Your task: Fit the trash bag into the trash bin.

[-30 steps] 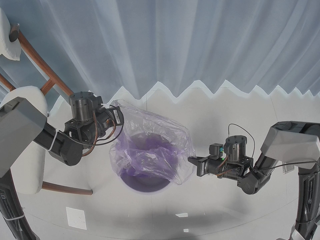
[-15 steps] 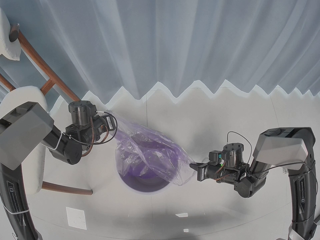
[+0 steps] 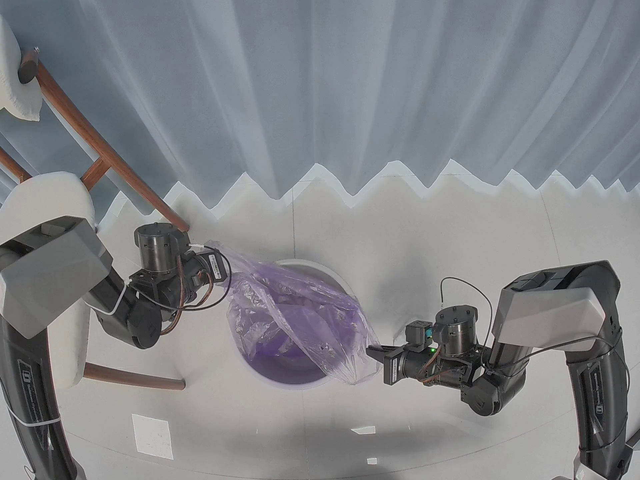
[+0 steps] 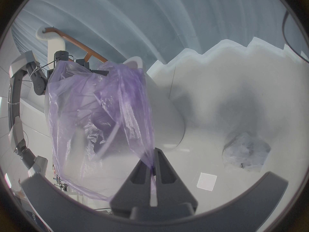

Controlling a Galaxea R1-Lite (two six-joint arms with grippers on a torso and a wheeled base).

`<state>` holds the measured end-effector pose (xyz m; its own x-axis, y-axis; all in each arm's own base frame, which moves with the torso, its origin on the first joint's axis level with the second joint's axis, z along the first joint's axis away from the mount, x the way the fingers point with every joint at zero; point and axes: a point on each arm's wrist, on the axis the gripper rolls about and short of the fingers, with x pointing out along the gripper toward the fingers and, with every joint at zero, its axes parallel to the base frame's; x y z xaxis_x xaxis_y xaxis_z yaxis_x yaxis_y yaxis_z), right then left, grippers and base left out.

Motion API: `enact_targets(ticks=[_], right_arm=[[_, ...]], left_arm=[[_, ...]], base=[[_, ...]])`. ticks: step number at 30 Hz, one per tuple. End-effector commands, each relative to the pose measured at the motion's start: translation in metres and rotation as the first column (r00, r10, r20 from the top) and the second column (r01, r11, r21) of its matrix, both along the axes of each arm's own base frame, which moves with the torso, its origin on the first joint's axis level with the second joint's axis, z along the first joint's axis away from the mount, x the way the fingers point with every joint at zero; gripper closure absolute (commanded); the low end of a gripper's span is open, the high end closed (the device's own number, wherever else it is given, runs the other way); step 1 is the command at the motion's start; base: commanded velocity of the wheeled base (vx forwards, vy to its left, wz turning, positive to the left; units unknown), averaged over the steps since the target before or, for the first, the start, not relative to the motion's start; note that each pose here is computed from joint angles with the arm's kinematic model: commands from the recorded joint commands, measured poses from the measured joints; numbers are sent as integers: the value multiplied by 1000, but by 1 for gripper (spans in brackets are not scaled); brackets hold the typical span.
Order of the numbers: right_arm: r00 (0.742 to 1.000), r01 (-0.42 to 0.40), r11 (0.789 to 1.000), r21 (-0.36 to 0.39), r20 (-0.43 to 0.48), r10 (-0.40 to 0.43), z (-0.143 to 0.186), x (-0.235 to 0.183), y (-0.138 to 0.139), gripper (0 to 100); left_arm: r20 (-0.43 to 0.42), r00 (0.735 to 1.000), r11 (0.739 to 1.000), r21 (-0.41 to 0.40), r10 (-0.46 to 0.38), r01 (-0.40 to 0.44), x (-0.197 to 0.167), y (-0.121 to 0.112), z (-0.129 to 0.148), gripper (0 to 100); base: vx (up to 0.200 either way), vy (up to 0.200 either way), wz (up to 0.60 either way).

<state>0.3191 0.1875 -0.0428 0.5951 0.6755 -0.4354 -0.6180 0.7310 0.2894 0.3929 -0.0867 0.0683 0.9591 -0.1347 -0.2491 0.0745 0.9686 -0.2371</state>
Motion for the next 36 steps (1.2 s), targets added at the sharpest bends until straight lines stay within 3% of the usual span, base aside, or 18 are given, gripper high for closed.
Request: enact_targets(ticks=[1, 2, 3, 7, 11, 15, 16, 19, 23, 31, 36], right_arm=[[1000, -1, 1000, -7, -17, 0, -9, -8, -2, 100], [1000, 8, 1000, -2, -15, -8, -9, -7, -4, 100], [1000, 16, 1000, 5, -16, -15, -9, -7, -6, 0], [995, 88, 994, 60, -59, -84, 4, -20, -16, 0], [977, 184, 975, 124, -129, -168, 15, -46, -31, 0], [956, 268, 955, 128, -158, -247, 20, -60, -48, 0], [951, 287, 948, 137, -160, -265, 28, -65, -52, 0], [942, 321, 929, 184, -167, -293, 43, -68, -57, 0], [934, 356, 904, 237, -117, -337, 64, -66, -62, 0], [936, 351, 897, 269, -85, -341, 78, -68, -63, 0], [935, 353, 897, 266, -88, -343, 77, -68, -63, 0]], left_arm=[[-25, 1000, 1000, 1, 7, -7, -11, 5, -25, 100], [-15, 1000, 1000, -5, 8, -8, -12, 5, -26, 100], [-9, 1000, 1000, -6, 9, -9, -14, 6, -27, 100], [-2, 1000, 1000, -9, 8, -8, -20, 7, -30, 100], [19, 999, 998, -56, 28, -27, -24, 8, -28, 100], [23, 999, 995, -91, 39, -37, -26, 9, -27, 100], [6, 999, 994, -97, 41, -41, -29, 9, -30, 0], [-5, 999, 992, -119, 43, -43, -34, 10, -31, 0], [18, 998, 972, -229, 66, -60, -43, 11, -11, 0], [43, 994, 943, -321, 105, -86, -62, 25, 15, 0], [75, 989, 911, -404, 129, -88, -85, 32, 41, 0]], base=[[0, 0, 0], [0, 0, 0], [0, 0, 0], [0, 0, 0], [0, 0, 0], [0, 0, 0], [0, 0, 0], [0, 0, 0], [0, 0, 0], [0, 0, 0], [0, 0, 0]])
